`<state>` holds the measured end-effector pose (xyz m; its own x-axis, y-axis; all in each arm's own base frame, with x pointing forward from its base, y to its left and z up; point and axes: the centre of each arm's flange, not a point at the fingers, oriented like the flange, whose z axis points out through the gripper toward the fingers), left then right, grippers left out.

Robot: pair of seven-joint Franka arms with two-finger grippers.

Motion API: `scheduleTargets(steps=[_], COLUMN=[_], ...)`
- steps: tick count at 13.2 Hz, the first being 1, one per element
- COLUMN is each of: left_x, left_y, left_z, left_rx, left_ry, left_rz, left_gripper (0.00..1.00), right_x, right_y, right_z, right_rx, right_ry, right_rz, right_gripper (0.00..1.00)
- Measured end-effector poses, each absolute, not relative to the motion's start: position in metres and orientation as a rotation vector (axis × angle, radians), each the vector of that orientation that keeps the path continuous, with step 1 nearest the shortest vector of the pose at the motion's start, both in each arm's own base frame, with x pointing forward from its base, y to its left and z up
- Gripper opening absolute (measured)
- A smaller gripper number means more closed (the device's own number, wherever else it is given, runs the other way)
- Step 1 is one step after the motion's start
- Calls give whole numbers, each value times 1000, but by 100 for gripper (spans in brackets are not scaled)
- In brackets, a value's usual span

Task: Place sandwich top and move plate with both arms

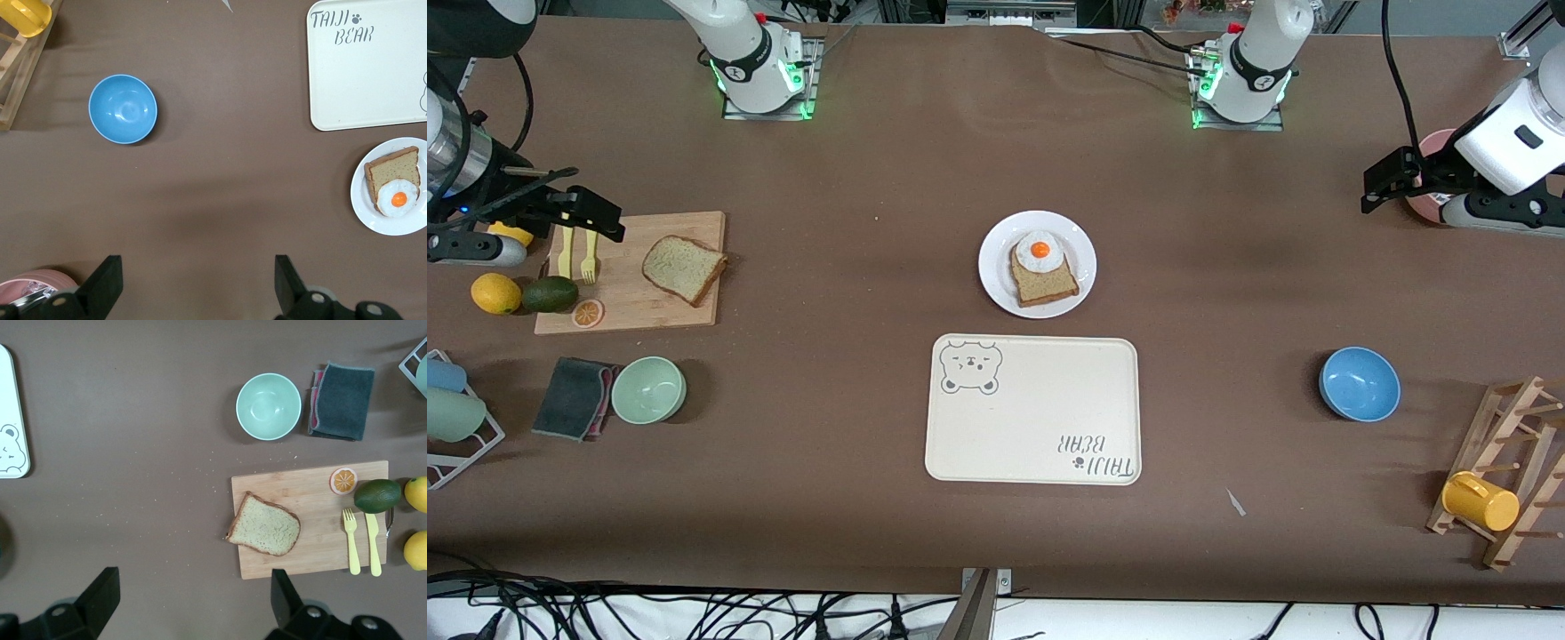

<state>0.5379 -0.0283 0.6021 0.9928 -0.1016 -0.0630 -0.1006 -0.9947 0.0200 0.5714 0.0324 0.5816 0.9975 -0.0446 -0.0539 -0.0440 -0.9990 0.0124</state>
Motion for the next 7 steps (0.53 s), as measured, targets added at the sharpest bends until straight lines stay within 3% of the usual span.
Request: scheduleTargets(steps=[7], left_x=[538], left_y=[-30], left_z=[602], left_rx=[3119], left_ry=[-164], left_rz=[-100], left_gripper=[100], right_x=[571], right_y=[33], right_z=[582], right_rx=[3129], right_ry=[-67], right_rz=[-85], right_gripper=[100])
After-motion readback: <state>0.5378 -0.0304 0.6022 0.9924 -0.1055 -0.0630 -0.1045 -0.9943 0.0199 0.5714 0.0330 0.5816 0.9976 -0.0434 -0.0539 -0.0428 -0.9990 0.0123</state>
